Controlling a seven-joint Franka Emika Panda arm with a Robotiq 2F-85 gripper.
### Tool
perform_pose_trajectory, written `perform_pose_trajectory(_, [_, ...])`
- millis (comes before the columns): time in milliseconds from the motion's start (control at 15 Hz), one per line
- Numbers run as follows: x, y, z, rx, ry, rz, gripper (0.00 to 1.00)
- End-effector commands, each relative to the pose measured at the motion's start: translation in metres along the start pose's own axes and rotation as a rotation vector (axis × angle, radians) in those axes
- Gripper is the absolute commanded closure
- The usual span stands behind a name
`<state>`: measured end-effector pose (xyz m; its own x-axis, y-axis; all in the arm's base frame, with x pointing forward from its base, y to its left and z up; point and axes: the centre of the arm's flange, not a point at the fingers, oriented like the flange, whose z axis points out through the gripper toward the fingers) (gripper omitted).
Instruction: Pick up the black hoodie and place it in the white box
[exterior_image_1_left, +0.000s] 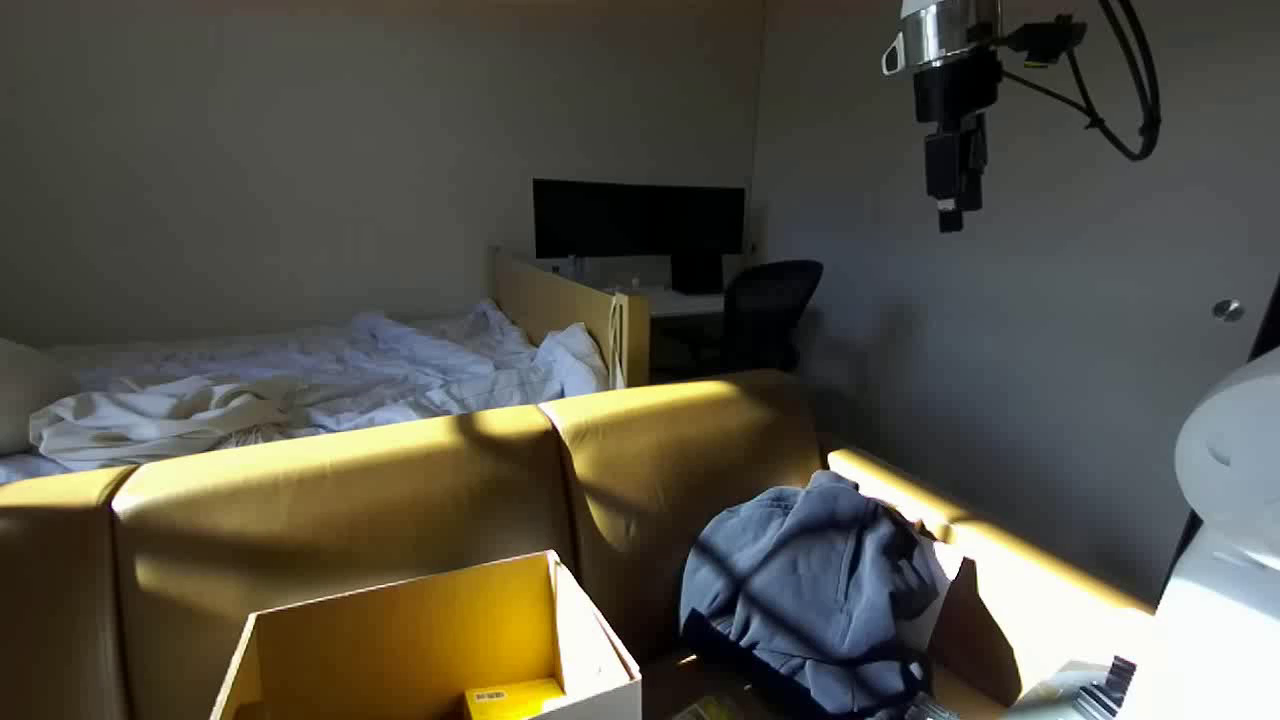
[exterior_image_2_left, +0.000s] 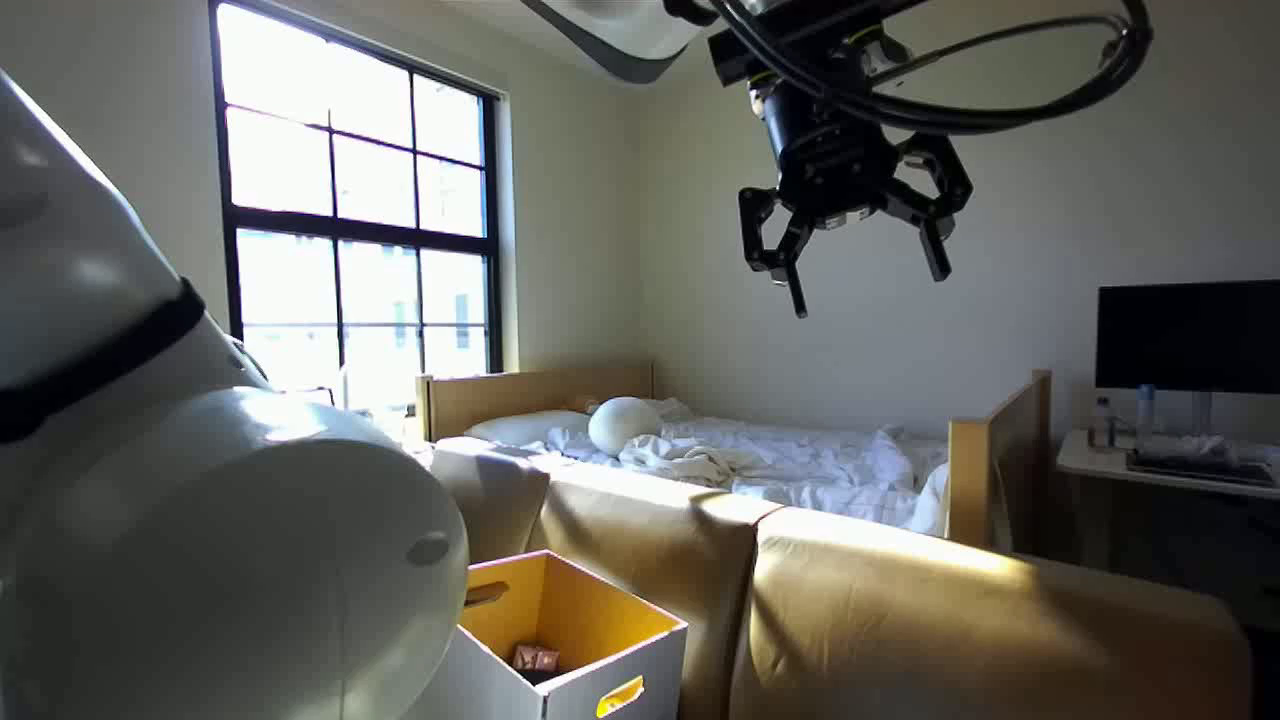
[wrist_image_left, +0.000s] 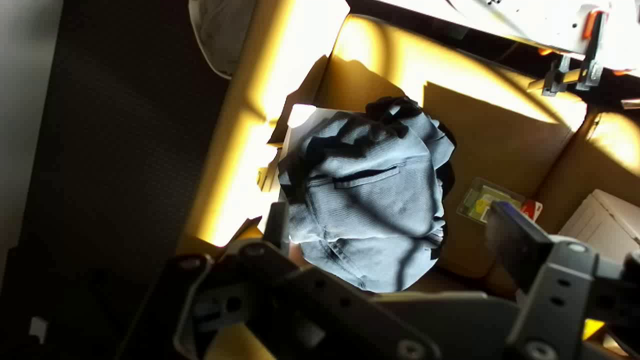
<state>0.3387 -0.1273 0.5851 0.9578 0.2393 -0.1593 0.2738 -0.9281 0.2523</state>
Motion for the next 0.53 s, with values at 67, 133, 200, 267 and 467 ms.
perform_pose_trajectory(67, [0.0,0.0,0.0,0.0,0.0,0.0,0.0])
perform_pose_trajectory(133, [0.0029,-0.0088,-0.006,-0.032,0.018,-0.007,0.0])
perform_pose_trajectory(200, [0.0011,-0.0011,-0.0008,-0.001,0.004,-0.005,0.0])
perform_pose_trajectory(267, [0.0027,-0.0035,-0.0021,-0.003,0.008,-0.01,0.0])
perform_pose_trajectory(467, [0.0049,-0.0077,-0.0045,-0.008,0.012,-0.019,0.0])
